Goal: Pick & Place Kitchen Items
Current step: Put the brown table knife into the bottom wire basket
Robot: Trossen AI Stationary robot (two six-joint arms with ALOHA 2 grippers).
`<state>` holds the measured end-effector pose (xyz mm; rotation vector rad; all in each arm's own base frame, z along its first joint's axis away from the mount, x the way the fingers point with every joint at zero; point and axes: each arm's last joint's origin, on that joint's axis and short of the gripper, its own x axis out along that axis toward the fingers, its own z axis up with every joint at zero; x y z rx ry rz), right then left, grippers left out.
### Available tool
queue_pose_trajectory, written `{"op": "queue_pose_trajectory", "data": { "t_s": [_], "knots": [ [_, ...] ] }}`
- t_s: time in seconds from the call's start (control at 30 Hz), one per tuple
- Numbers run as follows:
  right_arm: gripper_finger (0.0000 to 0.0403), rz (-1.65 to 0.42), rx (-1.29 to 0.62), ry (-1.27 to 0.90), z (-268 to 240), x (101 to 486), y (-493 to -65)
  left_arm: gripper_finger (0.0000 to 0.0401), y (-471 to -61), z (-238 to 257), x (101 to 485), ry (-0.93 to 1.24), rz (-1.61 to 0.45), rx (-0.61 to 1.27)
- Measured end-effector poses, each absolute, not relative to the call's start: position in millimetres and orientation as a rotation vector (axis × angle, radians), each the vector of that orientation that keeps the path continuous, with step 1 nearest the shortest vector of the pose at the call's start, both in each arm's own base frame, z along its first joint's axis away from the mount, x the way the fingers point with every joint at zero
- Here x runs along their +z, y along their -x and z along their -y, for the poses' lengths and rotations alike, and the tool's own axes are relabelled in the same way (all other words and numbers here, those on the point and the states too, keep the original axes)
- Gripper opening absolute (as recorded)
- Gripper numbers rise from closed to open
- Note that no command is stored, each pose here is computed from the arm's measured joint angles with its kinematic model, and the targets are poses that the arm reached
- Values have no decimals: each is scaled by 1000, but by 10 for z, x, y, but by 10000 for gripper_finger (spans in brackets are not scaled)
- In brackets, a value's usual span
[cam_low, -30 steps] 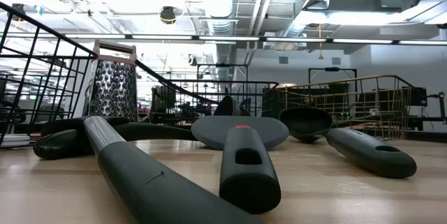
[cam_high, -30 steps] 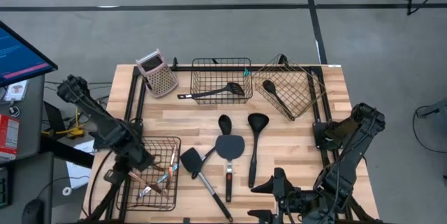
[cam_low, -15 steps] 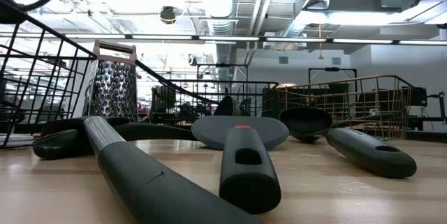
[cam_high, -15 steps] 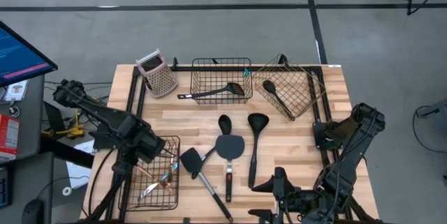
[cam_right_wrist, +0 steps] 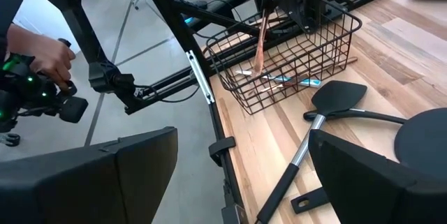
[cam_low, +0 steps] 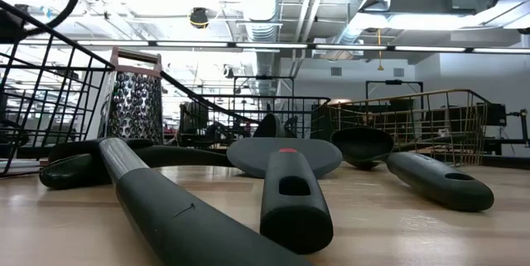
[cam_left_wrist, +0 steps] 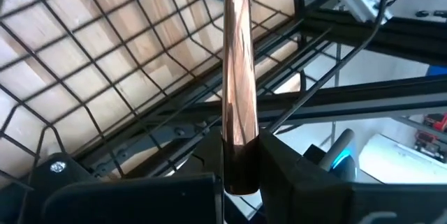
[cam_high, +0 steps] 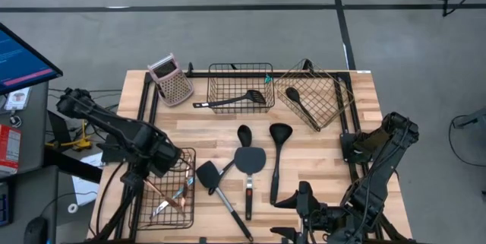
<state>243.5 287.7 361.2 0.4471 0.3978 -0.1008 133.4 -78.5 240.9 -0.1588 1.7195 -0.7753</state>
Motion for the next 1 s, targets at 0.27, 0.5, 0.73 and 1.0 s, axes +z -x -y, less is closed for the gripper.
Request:
{"op": "queue_pose_trajectory", "data": {
  "t_s": [0.27, 0.5, 0.73, 1.0],
  "knots": [
    [317, -398, -101, -447, -2876, 3613, -2436, 27, -1329, 782, 2348, 127, -1704, -808],
    [317, -397, -101, -447, -2876, 3612, -2435, 31, -1344, 785, 2344, 91, -1673, -829],
    [317, -398, -101, -447, -2876, 3613, -2435, 52, -1345, 779, 2341, 71, -1674, -812],
    [317, -400, -98, -456, -2882, 3612, -2429, 85, -1357, 744, 2321, -51, -1672, -699]
  ]
}}
